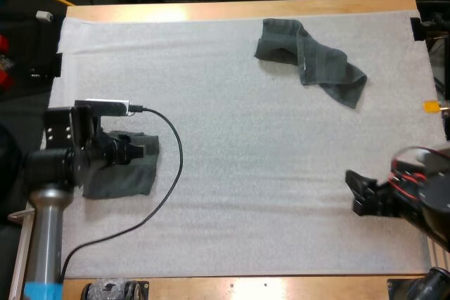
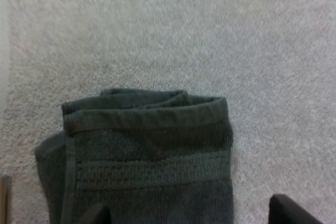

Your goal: Pick towel from pile, fold and stack

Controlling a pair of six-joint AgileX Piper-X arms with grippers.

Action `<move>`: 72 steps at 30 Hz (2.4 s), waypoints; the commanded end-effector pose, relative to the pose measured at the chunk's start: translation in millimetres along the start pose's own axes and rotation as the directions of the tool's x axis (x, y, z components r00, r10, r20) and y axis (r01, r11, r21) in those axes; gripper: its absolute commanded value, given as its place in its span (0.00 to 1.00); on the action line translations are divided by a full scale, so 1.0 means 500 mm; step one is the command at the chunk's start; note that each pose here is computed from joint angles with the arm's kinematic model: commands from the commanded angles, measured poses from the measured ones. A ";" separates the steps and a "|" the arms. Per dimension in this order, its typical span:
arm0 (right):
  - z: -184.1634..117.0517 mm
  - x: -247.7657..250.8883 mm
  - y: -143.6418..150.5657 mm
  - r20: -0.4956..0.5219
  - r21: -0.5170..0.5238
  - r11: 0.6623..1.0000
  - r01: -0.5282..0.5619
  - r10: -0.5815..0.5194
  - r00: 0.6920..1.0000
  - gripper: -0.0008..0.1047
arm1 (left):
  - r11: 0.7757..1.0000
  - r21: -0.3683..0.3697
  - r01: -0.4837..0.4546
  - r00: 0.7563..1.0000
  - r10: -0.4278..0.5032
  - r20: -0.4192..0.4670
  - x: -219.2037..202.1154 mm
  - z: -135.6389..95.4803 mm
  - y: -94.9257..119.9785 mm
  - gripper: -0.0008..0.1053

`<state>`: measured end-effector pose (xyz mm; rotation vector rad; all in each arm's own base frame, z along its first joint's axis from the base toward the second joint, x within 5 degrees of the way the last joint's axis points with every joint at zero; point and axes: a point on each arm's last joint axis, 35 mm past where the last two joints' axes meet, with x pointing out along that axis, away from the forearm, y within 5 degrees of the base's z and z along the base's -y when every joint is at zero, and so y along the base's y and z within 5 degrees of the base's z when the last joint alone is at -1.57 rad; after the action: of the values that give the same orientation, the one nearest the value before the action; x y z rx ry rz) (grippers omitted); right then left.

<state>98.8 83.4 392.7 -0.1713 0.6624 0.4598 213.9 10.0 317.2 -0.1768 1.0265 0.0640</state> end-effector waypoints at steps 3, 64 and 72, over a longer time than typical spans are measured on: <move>0.027 0.032 0.008 0.032 -0.054 0.998 0.043 -0.041 0.999 0.74 | 1.000 0.002 0.012 0.999 -0.012 0.032 -0.039 -0.015 -0.002 0.55; -0.158 -0.204 -0.060 0.081 0.157 0.882 0.444 -0.460 0.884 0.74 | 0.972 0.205 0.118 0.864 -0.202 0.461 -0.349 -0.352 0.031 0.55; -0.238 -0.214 -0.030 0.140 0.177 0.876 0.448 -0.473 0.870 0.74 | 0.969 0.210 0.129 0.867 -0.213 0.451 -0.356 -0.443 0.052 0.55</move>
<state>-32.0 -3.3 368.1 -0.1517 0.4592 -0.0322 -70.5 1.8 355.4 -0.0933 0.4866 -0.1339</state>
